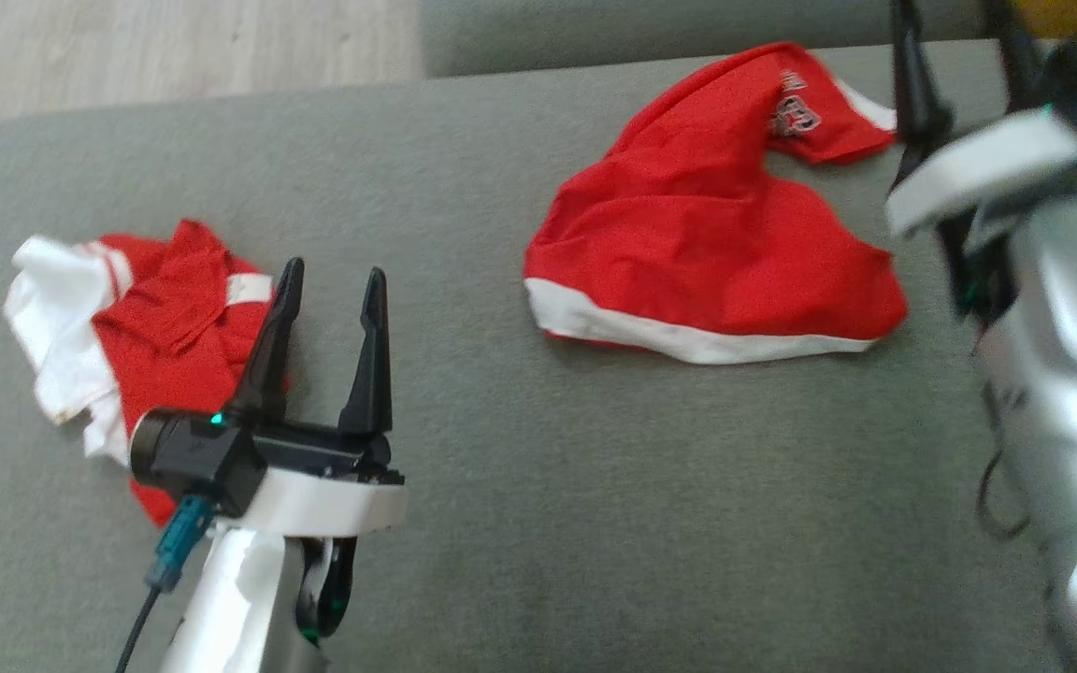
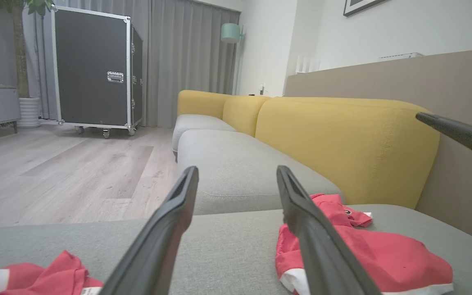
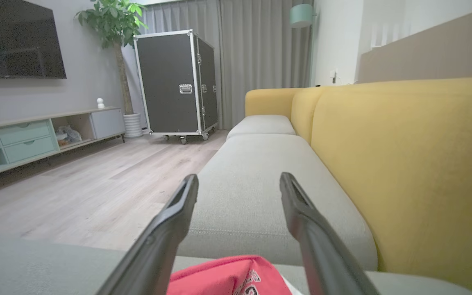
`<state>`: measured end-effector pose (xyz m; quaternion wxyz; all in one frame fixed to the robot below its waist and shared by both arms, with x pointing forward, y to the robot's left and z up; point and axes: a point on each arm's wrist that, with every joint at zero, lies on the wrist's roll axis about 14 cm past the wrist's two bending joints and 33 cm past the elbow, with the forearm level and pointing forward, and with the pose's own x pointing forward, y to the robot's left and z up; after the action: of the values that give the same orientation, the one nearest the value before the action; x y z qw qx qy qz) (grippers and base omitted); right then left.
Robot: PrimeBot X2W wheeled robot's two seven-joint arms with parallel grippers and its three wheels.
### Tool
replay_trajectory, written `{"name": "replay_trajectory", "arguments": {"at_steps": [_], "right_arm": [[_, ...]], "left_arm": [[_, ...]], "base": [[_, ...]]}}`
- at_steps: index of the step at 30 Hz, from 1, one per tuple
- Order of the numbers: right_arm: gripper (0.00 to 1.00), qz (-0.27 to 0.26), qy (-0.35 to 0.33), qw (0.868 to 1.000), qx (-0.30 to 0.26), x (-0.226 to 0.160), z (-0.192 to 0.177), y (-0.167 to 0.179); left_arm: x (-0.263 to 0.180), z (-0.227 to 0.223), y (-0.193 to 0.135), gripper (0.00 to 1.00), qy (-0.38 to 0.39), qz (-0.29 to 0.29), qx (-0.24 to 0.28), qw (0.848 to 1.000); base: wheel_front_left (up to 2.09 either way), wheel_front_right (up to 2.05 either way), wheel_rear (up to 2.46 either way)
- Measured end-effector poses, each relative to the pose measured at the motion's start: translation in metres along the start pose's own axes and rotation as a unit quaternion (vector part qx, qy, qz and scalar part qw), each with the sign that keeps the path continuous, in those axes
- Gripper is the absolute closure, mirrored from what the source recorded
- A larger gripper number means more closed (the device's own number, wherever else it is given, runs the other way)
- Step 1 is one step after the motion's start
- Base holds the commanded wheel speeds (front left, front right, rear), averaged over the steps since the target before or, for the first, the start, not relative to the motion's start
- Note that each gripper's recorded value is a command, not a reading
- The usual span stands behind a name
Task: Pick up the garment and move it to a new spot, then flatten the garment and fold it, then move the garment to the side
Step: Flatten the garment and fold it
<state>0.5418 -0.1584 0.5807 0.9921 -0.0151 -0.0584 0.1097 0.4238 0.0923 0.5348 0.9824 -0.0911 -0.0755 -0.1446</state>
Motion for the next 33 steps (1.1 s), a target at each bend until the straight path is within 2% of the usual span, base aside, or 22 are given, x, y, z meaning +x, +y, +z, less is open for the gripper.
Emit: {"name": "replay_trajectory", "arguments": {"at_steps": [4, 11, 14, 23, 28, 33], "right_arm": [[0.00, -0.022, -0.002, 0.999, 0.034, -0.047, -0.018, 0.005], [0.00, -0.085, 0.064, 0.991, 0.079, -0.139, -0.083, 0.007], [0.00, -0.101, 0.092, 0.986, 0.090, -0.165, -0.103, 0.006], [0.00, -0.118, 0.113, 0.980, 0.116, -0.152, -0.117, -0.003], [0.00, -0.148, 0.161, 0.963, 0.158, -0.131, -0.141, -0.019], [0.00, -0.142, 0.221, 0.948, 0.182, -0.110, -0.170, -0.009]], "left_arm": [[-0.001, 0.001, -0.014, 0.00, -0.001, -0.017, -0.001, 1.000], [-0.006, -0.001, -0.025, 0.00, 0.003, -0.032, -0.005, 0.999], [-0.008, -0.006, -0.028, 0.00, 0.010, -0.037, -0.004, 0.999], [-0.007, -0.019, -0.023, 0.00, 0.026, -0.035, -0.004, 0.999], [-0.004, -0.026, -0.018, 0.00, 0.035, -0.033, -0.005, 0.999], [-0.002, -0.032, -0.004, 0.00, 0.043, -0.018, 0.003, 0.999]], "base": [[0.00, 0.00, 0.00], [0.00, 0.00, 0.00], [0.00, 0.00, 0.00], [0.00, 0.00, 0.00], [0.00, 0.00, 0.00], [0.00, 0.00, 0.00]]}}
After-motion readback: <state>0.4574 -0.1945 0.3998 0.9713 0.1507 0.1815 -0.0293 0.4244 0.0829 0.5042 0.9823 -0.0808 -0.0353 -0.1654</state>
